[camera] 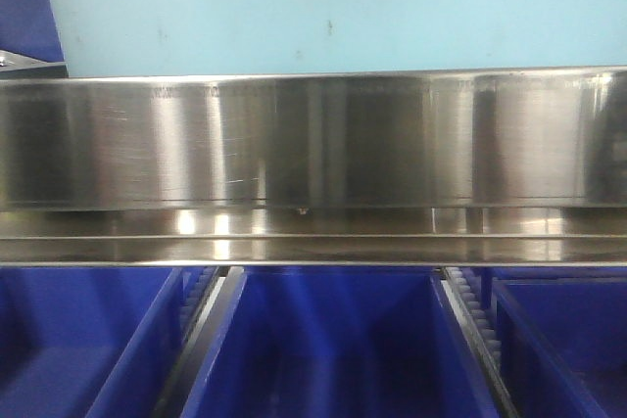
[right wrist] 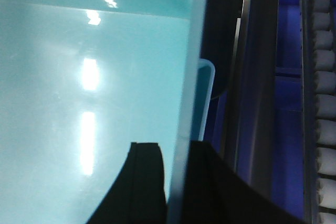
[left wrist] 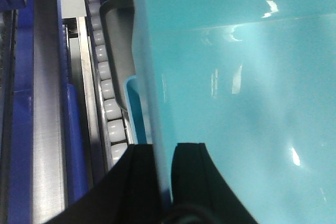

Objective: Move two blue bins to right shelf middle

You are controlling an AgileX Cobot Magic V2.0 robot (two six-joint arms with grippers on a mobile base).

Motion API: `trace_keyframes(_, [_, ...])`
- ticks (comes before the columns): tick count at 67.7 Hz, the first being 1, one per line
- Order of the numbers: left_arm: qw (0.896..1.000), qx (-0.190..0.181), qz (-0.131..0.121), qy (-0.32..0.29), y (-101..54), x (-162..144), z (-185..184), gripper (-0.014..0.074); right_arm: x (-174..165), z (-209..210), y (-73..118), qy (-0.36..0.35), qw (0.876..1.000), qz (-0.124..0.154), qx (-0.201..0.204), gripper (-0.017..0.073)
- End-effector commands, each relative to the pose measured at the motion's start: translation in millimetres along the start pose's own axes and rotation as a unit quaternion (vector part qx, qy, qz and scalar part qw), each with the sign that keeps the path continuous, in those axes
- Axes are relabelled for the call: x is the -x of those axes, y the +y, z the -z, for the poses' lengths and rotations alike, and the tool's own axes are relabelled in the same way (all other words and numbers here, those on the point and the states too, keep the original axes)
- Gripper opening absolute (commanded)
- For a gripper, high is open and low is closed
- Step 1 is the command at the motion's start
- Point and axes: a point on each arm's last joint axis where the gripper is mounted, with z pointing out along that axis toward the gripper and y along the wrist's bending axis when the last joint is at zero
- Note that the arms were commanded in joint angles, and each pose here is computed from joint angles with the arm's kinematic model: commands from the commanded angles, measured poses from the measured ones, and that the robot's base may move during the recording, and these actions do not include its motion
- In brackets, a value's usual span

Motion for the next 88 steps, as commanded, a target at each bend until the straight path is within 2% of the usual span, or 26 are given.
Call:
trace_keyframes(1, [1.000, 0.015, -0.017, -0.003, 4.1, -0.2, -2.8, -0.0111, 0.1, 3.7, -6.1, -0.006, 1.000, 0.014, -0.024, -0.0152])
trace_keyframes(14, [1.000, 0.015, -0.020, 0.012, 4.1, -4.5, -10.1, -0.0109, -1.4, 3.5, -8.5, 0.002, 0.999, 0.019, -0.037, -0.0147])
trace_keyframes(19, [1.000, 0.015, -0.020, 0.012, 4.1, -4.5, -10.1, -0.0063, -1.3, 3.5, -8.6, 0.002, 0.999, 0.019, -0.038, -0.0085])
trace_keyframes(24, [1.000, 0.015, -0.021, 0.012, 4.1, -4.5, -10.1, 0.0029, -1.3, 3.5, -8.6, 0.002, 0.999, 0.019, -0.038, 0.0049])
trace_keyframes(30, [1.000, 0.015, -0.024, 0.012, 4.1, -4.5, -10.1, 0.0187, -1.3, 3.5, -8.6, 0.002, 0.999, 0.019, -0.038, 0.0277])
trace_keyframes(31, [1.000, 0.015, -0.024, 0.012, 4.1, -4.5, -10.1, 0.0216, -1.3, 3.5, -8.6, 0.002, 0.999, 0.019, -0.038, 0.0337])
trace_keyframes(36, [1.000, 0.015, -0.024, 0.012, 4.1, -4.5, -10.1, 0.0366, -1.3, 3.5, -8.8, 0.002, 0.999, 0.020, -0.039, 0.0508])
trace_keyframes(40, [1.000, 0.015, -0.024, 0.012, 4.1, -4.5, -10.1, 0.0477, -1.3, 5.1, -8.6, -0.001, 0.999, 0.020, -0.038, 0.0579])
trace_keyframes(47, [1.000, 0.014, -0.024, 0.008, 4.3, -4.4, -5.9, 0.0614, -1.0, 8.1, -8.1, -0.008, 0.999, 0.020, -0.038, 0.0557])
trace_keyframes(53, [1.000, 0.015, -0.024, 0.000, 4.9, -4.3, 0.9, 0.0607, -1.6, 13.4, -7.4, -0.013, 0.999, 0.021, -0.037, 0.0540])
trace_keyframes(64, [0.999, 0.014, -0.044, -0.010, 6.1, -5.0, 12.4, 0.0589, -5.9, 24.2, -6.3, -0.009, 0.999, 0.022, -0.037, 0.0513])
trace_keyframes(77, [0.999, -0.003, -0.021, 0.032, 13.1, -20.1, -2.5, 0.0589, -15.9, 8.0, -10.0, 0.020, 0.999, 0.018, -0.040, 0.0496])
trace_keyframes(88, [0.997, -0.045, -0.003, 0.064, 11.3, -44.1, -34.5, 0.0589, -33.2, -20.7, -16.7, 0.052, 0.998, 0.013, -0.045, 0.0496])
